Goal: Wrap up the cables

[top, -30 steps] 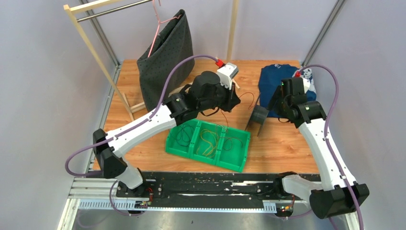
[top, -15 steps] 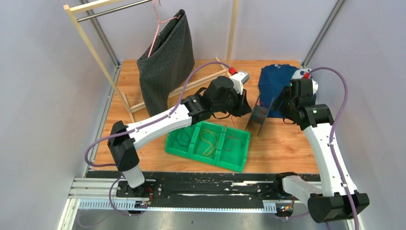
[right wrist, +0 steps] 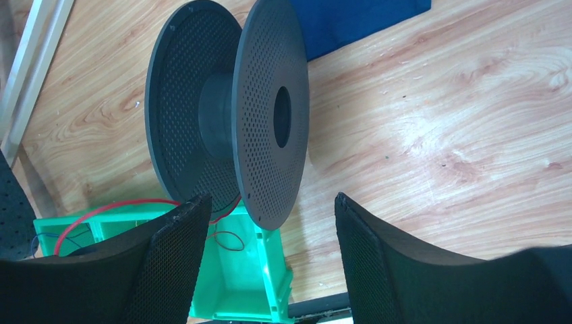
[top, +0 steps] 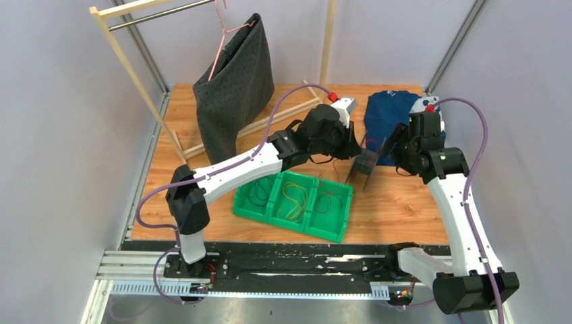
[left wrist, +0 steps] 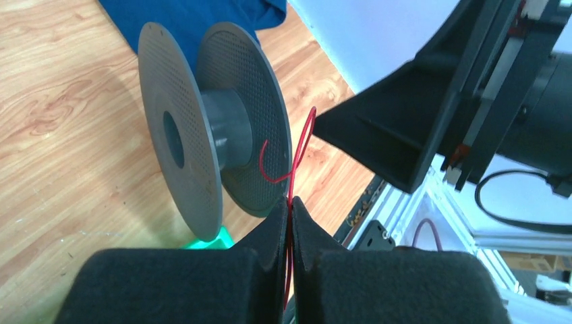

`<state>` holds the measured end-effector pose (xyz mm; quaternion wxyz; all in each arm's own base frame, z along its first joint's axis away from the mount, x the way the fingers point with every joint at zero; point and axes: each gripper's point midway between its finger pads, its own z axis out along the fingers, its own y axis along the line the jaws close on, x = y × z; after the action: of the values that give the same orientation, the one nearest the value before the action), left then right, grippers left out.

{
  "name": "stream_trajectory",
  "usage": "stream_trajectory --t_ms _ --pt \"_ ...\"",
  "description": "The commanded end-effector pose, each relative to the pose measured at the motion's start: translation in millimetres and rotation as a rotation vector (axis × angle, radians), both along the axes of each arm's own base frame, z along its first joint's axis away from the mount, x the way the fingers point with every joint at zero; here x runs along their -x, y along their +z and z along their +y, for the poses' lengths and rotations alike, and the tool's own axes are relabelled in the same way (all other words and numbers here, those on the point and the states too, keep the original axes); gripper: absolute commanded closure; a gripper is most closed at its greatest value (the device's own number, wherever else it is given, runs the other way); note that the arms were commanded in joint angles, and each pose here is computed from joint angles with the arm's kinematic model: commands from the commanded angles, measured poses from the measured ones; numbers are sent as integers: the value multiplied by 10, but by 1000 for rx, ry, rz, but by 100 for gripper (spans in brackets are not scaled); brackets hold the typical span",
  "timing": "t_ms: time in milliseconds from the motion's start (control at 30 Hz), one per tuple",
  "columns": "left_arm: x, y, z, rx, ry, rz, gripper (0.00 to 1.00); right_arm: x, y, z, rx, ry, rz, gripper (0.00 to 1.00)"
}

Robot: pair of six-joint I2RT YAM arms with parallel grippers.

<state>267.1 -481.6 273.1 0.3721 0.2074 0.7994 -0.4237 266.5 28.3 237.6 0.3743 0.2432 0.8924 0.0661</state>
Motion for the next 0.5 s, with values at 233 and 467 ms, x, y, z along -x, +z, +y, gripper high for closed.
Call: stream_trajectory --t_ms 233,467 --pt "-102 46 -62 -38 79 121 100 70 38 132 8 179 -166 28" --pt "-92 -3 -123 -32 74 200 100 128 147 316 32 341 -434 27"
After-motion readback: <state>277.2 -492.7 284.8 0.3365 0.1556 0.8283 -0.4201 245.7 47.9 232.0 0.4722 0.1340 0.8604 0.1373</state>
